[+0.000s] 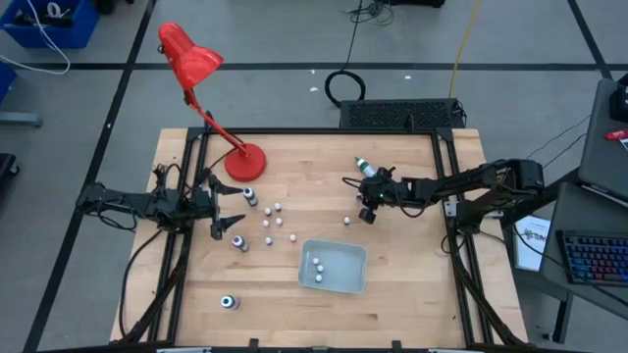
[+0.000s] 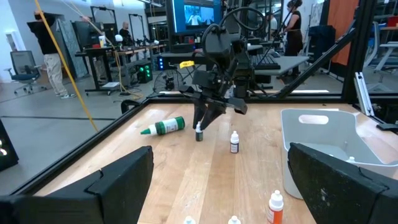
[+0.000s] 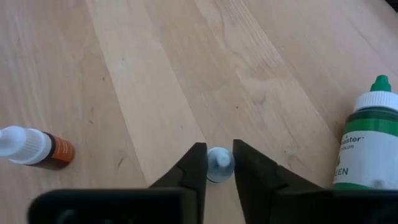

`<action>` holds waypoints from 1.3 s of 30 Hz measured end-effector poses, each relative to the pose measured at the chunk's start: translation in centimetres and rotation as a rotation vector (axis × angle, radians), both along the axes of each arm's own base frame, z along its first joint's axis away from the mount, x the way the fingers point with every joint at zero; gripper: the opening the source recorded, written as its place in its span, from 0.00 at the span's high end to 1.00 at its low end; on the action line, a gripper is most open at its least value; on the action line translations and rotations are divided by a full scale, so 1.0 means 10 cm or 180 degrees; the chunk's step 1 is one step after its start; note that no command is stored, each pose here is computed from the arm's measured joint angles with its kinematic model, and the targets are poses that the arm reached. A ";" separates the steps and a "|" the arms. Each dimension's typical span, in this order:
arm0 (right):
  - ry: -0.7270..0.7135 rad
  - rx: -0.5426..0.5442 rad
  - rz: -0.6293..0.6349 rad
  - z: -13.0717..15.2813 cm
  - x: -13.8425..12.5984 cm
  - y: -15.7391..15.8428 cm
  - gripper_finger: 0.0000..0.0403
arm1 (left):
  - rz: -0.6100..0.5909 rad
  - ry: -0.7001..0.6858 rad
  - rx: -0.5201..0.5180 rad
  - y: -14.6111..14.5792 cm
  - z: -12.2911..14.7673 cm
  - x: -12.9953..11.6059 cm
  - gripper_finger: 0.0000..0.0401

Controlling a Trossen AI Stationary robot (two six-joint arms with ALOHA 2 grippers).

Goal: Pick & Place food coloring
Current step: Put the small green food coloring bottle into the gray bin

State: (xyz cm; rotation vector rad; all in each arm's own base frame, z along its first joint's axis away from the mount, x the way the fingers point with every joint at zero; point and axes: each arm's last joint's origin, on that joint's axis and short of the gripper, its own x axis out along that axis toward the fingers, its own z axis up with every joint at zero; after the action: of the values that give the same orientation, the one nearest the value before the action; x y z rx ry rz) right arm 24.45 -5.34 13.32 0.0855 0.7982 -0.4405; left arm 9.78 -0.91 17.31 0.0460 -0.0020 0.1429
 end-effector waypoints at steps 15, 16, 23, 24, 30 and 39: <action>-0.0040 -0.0067 0.0105 0.04 0.00 0.03 0.90 | 0.0000 0.0000 0.0000 0.00 0.00 0.00 0.09; -0.0068 -0.0072 0.0116 0.06 0.00 0.04 0.90 | 0.0001 0.0000 0.0000 0.00 0.00 0.00 0.09; -0.0475 -0.0132 0.0318 0.36 -0.04 0.21 0.90 | 0.0001 0.0000 0.0001 0.00 0.00 0.00 0.09; -0.0549 -0.0139 0.0374 0.41 -0.05 0.26 0.90 | 0.0001 0.0000 0.0001 0.00 0.00 0.00 0.09; -0.0942 -0.0102 0.0847 0.82 -0.06 0.64 0.90 | 0.0001 -0.0001 0.0001 0.00 0.00 0.00 0.09; -0.0856 -0.0192 0.1506 1.18 0.29 1.46 0.90 | 0.0001 0.0000 0.0000 0.00 0.00 0.00 0.09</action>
State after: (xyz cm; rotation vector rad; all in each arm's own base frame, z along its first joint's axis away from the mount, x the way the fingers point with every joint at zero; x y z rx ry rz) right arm 27.32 9.28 25.09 -0.0987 0.5163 -0.0024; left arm 9.78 -0.91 17.31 0.0460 -0.0020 0.1432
